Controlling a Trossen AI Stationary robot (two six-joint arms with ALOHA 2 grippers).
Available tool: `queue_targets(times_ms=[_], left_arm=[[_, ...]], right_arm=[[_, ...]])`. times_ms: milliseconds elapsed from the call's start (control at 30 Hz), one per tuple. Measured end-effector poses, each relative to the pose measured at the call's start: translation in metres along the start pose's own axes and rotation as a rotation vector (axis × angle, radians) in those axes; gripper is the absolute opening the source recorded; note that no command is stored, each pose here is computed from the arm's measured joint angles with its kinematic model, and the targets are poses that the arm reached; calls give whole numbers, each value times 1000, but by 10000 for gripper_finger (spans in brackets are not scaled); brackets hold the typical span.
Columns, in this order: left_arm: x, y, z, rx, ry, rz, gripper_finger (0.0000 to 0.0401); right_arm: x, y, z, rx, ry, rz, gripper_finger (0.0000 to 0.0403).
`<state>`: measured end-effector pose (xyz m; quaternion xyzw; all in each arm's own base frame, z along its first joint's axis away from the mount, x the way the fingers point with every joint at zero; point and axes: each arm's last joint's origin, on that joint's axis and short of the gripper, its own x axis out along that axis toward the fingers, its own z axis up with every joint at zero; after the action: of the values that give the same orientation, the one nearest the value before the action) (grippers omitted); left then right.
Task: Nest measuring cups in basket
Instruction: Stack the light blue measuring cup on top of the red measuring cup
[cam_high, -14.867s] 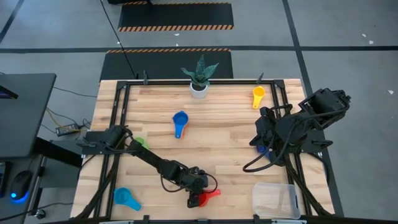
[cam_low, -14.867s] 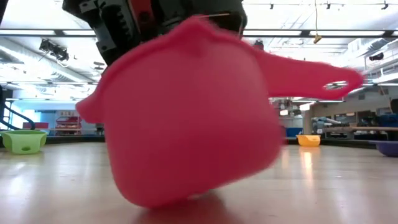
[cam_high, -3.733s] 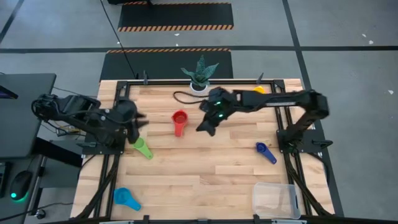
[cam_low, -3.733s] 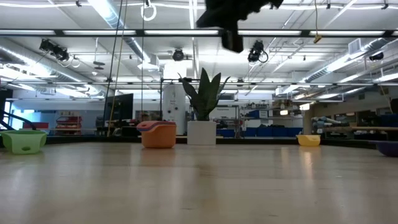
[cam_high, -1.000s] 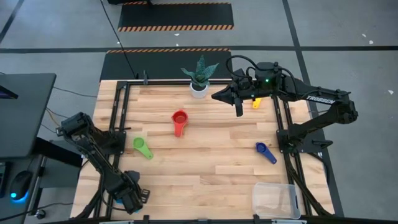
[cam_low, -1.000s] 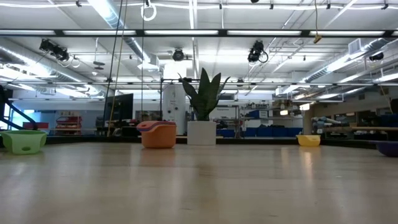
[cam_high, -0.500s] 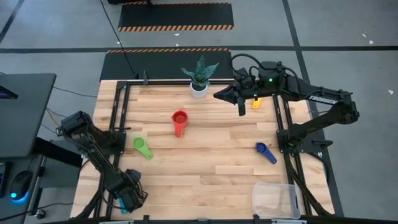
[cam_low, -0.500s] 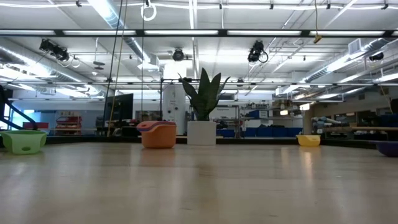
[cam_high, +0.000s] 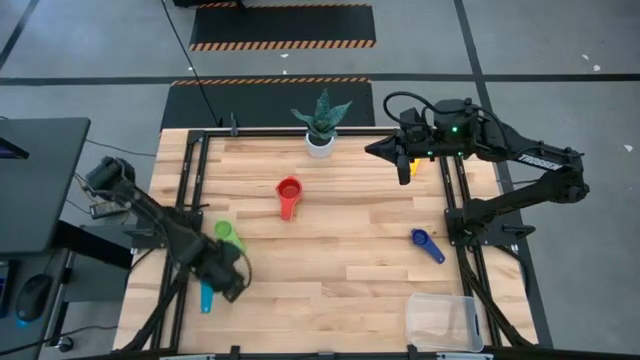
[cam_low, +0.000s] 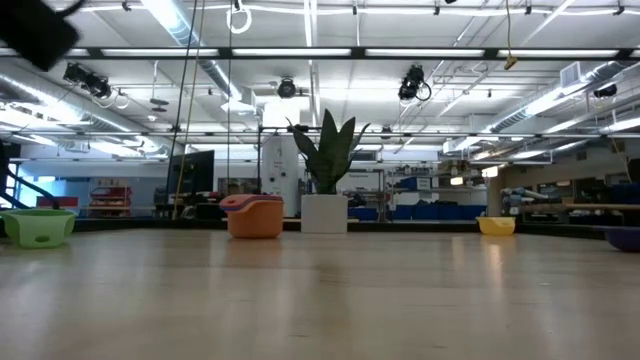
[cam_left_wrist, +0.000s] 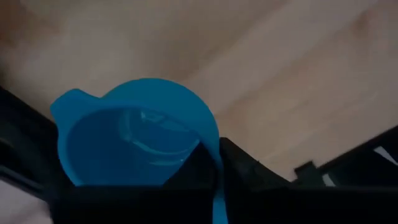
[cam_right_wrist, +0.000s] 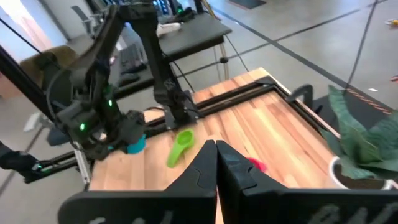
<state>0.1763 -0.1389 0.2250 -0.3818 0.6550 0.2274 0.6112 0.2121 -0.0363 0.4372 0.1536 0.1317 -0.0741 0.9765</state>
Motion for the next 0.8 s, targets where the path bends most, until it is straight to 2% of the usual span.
queue_targets(times_ms=[167,267,367,467,633,800], left_arm=[[-40,5,39,75,-46,67,11],[-64,4,67,116,-110,33,11],[-90,8,96,117,-187,-34,11],[-108,16,122,98,-269,-49,11],[-122,18,164,155,-337,-25,11],[-119,15,207,202,-331,22,11]], right_arm=[[-1,-1,-1,-18,8,-28,0],[0,-2,-2,-18,18,-47,1],[0,-2,-3,-18,23,-58,1],[0,-2,-3,-18,23,-57,1],[0,-2,-3,-32,30,-33,1],[0,-2,-4,-35,35,-32,1]])
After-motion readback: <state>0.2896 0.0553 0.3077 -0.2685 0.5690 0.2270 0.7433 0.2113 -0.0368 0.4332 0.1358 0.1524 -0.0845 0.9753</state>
